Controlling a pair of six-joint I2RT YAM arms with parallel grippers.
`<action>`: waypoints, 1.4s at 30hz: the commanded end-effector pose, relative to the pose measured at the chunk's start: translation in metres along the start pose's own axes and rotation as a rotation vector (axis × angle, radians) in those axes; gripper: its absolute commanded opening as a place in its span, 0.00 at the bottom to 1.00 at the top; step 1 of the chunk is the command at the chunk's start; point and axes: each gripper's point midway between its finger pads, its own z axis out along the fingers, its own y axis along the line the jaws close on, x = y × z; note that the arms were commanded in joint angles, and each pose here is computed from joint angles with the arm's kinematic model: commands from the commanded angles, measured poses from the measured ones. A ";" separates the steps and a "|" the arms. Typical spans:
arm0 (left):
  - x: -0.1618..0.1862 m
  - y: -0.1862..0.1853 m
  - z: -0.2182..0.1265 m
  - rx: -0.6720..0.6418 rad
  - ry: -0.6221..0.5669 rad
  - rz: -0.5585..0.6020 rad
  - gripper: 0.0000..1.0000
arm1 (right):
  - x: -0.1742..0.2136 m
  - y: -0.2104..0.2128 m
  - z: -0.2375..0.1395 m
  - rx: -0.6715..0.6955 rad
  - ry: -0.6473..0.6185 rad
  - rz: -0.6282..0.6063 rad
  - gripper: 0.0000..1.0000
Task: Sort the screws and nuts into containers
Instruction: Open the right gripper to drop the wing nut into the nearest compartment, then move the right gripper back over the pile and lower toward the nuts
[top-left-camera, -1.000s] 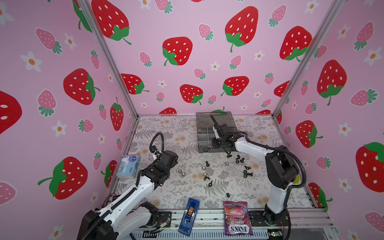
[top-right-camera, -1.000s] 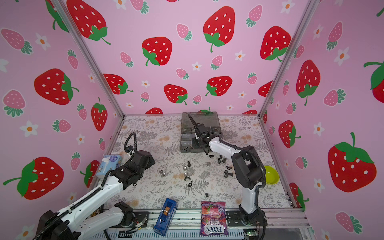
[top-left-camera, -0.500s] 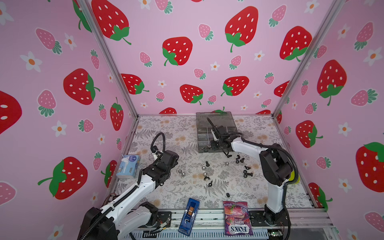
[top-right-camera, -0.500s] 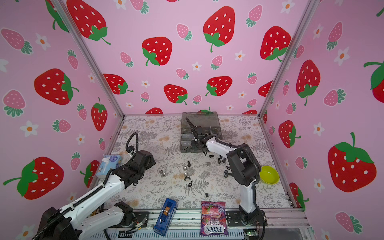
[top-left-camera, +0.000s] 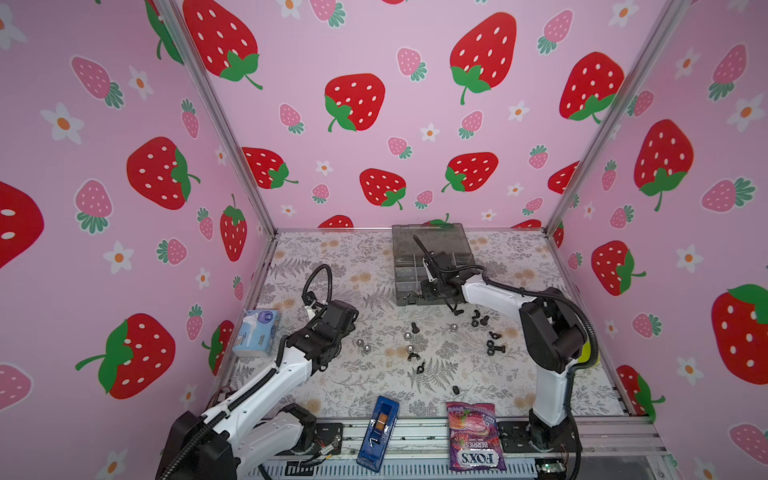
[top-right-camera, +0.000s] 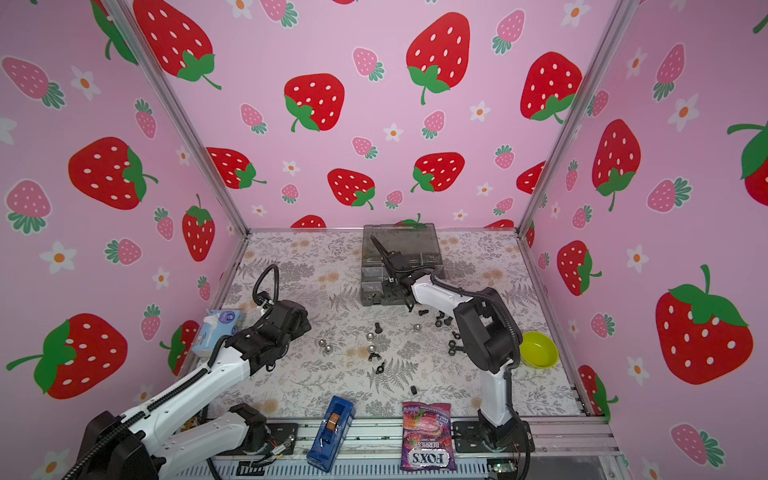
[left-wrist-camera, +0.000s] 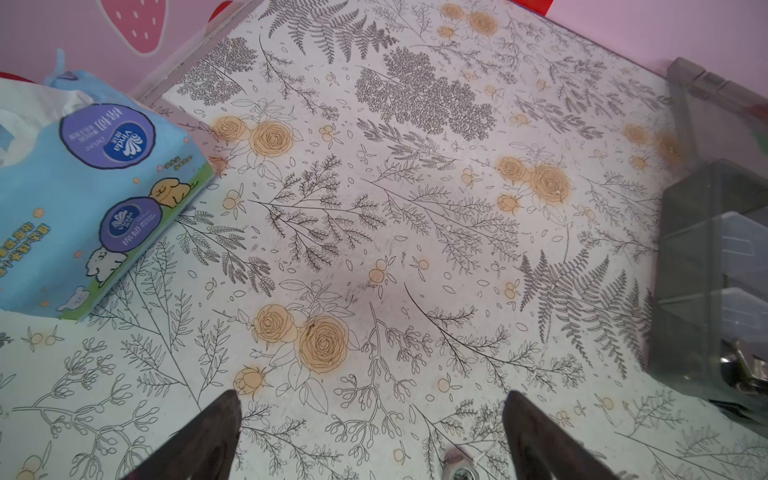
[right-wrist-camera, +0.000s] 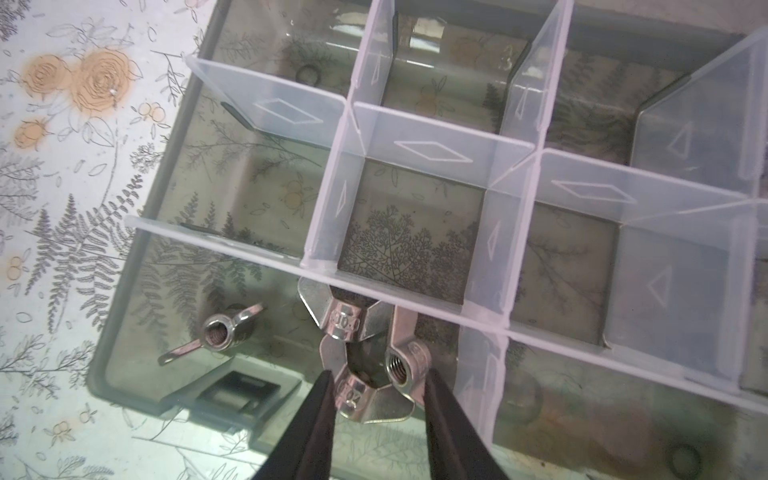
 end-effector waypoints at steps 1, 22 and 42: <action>-0.014 -0.002 -0.008 0.001 -0.027 -0.017 0.99 | -0.023 0.005 -0.032 -0.009 -0.076 0.021 0.39; 0.005 -0.020 -0.004 0.106 0.059 -0.008 0.99 | 0.039 -0.024 -0.081 0.084 -0.044 0.228 0.56; 0.016 -0.035 -0.001 0.164 0.122 -0.006 0.99 | 0.122 -0.044 -0.101 0.205 0.101 0.326 0.74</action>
